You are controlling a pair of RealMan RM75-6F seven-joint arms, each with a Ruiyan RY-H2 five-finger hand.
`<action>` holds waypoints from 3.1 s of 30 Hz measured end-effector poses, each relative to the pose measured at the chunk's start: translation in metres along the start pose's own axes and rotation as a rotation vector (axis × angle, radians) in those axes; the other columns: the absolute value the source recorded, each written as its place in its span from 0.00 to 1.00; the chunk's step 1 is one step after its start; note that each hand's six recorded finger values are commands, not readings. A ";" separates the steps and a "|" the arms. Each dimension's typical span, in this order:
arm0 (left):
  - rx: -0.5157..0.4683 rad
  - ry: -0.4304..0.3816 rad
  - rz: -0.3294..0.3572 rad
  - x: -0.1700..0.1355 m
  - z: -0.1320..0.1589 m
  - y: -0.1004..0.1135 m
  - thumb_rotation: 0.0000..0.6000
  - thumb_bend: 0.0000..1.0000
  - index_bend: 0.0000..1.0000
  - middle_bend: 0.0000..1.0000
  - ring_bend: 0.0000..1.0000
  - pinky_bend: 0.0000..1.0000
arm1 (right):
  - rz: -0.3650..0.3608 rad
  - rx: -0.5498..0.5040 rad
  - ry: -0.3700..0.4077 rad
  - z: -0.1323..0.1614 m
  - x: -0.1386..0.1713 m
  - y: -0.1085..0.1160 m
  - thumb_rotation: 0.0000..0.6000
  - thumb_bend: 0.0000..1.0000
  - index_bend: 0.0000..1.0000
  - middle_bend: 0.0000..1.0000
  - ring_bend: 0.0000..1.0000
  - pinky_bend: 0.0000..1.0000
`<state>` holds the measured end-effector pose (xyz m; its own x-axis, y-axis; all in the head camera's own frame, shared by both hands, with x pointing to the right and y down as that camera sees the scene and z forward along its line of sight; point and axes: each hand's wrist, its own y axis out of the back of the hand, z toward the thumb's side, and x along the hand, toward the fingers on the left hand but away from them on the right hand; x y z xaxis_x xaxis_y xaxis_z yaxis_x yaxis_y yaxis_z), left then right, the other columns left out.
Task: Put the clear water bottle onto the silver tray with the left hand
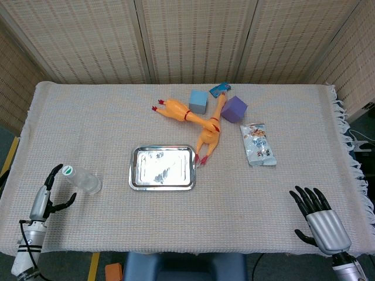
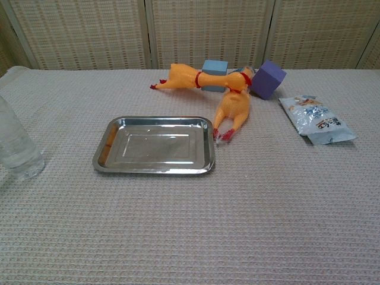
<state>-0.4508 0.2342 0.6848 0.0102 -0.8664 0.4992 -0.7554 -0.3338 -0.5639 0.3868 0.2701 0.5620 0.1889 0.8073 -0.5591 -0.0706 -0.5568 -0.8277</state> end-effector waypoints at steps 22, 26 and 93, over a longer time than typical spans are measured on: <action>-0.066 0.003 -0.072 0.026 0.010 -0.033 1.00 0.31 0.11 0.20 0.11 0.10 | 0.019 0.015 -0.025 -0.004 -0.007 -0.005 1.00 0.11 0.00 0.00 0.00 0.00; -0.078 0.000 -0.088 0.027 0.011 -0.035 1.00 0.32 0.20 0.31 0.19 0.18 | 0.021 0.017 -0.031 -0.004 -0.009 -0.006 1.00 0.11 0.00 0.00 0.00 0.00; -0.099 -0.152 -0.088 0.025 0.084 -0.037 1.00 0.36 0.24 0.31 0.18 0.20 | 0.074 0.028 -0.016 0.001 -0.008 -0.015 1.00 0.11 0.00 0.00 0.00 0.00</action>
<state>-0.3673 0.1936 0.6625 0.1722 -0.8843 0.4339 -0.8080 -0.3787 -0.4513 0.3857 0.2720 0.5789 0.1667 0.7674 -0.6191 -0.1110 -0.6093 -0.7851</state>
